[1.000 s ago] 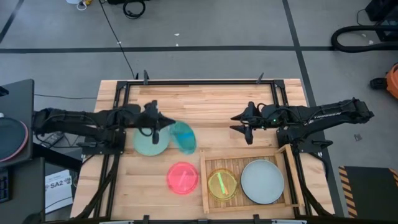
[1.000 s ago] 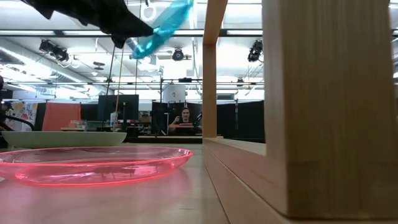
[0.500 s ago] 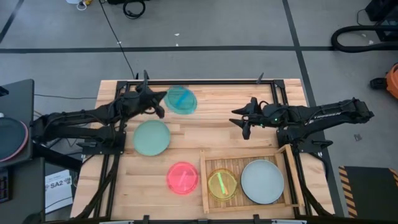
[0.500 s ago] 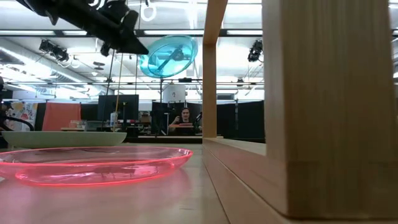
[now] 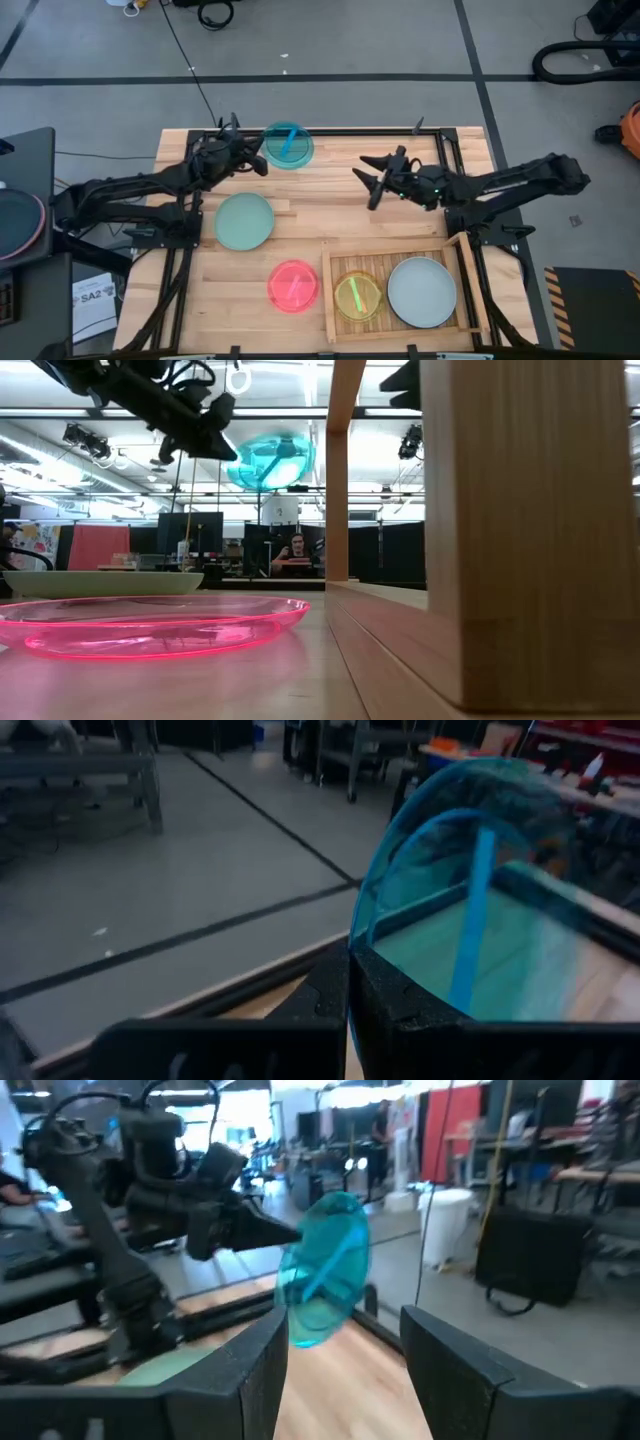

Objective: Place and stack plates onto a shelf
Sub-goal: Stack the blue plate on the green plate on the shelf

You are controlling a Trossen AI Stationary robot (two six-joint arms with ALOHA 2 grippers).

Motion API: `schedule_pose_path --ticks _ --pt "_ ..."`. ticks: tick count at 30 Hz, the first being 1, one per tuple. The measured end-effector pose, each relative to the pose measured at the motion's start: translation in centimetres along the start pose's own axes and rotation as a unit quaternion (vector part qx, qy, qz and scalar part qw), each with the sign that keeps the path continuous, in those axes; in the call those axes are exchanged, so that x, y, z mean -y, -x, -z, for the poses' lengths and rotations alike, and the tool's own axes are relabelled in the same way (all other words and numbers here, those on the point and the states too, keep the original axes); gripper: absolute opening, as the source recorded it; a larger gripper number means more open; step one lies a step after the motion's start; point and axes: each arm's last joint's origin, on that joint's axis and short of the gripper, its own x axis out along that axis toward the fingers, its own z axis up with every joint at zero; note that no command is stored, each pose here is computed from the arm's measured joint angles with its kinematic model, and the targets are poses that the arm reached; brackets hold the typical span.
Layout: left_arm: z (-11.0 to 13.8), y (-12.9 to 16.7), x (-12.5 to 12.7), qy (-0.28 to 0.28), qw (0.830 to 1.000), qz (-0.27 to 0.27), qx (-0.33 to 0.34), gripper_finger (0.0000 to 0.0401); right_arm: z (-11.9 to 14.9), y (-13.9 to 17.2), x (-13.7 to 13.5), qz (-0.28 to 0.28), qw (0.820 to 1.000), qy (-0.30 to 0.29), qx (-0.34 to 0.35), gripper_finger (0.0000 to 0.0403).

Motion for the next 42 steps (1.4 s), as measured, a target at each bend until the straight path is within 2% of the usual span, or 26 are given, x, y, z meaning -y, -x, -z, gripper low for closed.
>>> schedule_pose_path --ticks 6,11,14,19,27,42 --pt "0.9 -1.1 1.0 -0.005 1.000 0.009 -0.008 0.0008 1.6 -2.7 -0.2 0.028 0.999 0.002 0.022 0.0199" --pt "1.6 -1.7 1.9 -0.010 1.000 0.021 -0.012 0.0008 3.4 -4.3 0.6 0.076 0.997 0.013 0.002 0.0199" --pt "1.7 -1.8 2.3 -0.009 1.000 0.028 -0.010 0.0008 4.2 -5.0 1.2 0.088 0.996 -0.002 -0.009 0.0199" --pt "2.0 -1.9 2.8 -0.009 0.999 0.038 -0.009 0.0008 5.2 -5.9 1.7 0.076 0.997 -0.022 -0.026 0.0199" --pt "2.1 -1.8 3.1 -0.009 0.999 0.045 -0.006 0.0008 5.7 -6.2 1.3 0.015 0.999 -0.026 -0.034 0.0199" --pt "1.9 -1.8 3.2 0.008 0.999 0.050 -0.001 0.0008 5.4 -6.4 1.7 0.020 0.998 -0.058 -0.020 0.0199"
